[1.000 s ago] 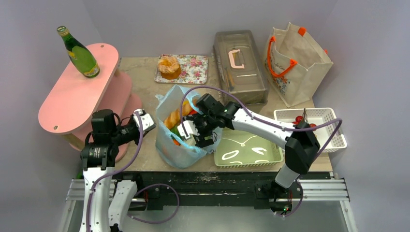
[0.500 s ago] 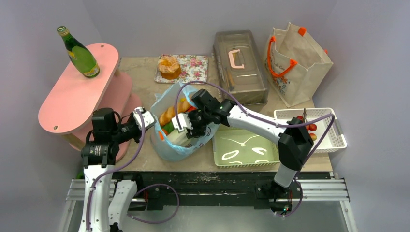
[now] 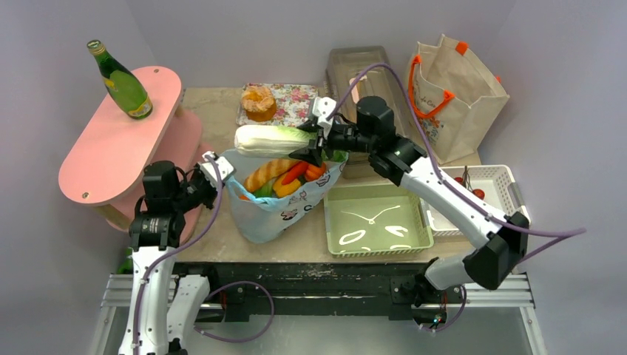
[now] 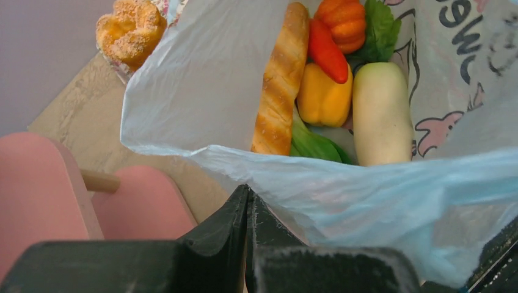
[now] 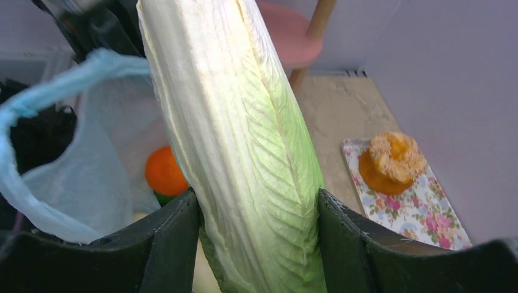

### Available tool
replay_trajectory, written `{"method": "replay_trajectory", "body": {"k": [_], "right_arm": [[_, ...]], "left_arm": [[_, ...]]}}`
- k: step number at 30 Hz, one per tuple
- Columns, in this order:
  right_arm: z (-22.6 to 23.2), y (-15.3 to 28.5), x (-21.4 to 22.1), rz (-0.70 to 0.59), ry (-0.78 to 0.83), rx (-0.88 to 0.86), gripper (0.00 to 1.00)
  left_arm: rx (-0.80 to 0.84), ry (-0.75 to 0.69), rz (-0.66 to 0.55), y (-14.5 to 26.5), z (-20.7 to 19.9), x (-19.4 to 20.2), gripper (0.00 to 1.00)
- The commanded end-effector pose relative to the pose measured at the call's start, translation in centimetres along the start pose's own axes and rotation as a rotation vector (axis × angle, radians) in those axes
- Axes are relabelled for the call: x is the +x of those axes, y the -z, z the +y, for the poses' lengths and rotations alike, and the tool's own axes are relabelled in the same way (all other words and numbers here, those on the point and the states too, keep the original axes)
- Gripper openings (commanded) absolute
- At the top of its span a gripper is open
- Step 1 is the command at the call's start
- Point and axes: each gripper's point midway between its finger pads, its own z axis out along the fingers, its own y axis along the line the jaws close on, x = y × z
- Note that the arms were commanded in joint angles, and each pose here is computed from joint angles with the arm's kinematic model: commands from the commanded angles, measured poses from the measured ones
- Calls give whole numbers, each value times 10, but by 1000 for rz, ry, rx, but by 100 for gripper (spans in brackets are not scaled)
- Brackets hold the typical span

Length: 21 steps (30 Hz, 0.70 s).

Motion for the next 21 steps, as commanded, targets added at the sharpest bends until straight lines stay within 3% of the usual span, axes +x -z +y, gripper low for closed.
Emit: {"method": "replay_trajectory", "body": {"k": [1,9,13,16,21], "right_arm": [[7,17,-86,-304,-112,5,0],[-32,42,-220,-731,-426,46,0],[-25,56,-247,-778,-525,-43,0],[4,84,-231,-646,-364,-41,0],[36,127,-84,-119,-137,129,0]], "left_arm": [[-70,126,-22,-7,18,-9,0],[-65,254,-16,-19,22,-8,0],[-81,283,-11,-23,29,-8,0],[-85,297,-12,-25,33,-11,0],[-93,303,-16,-25,38,-15,0]]}}
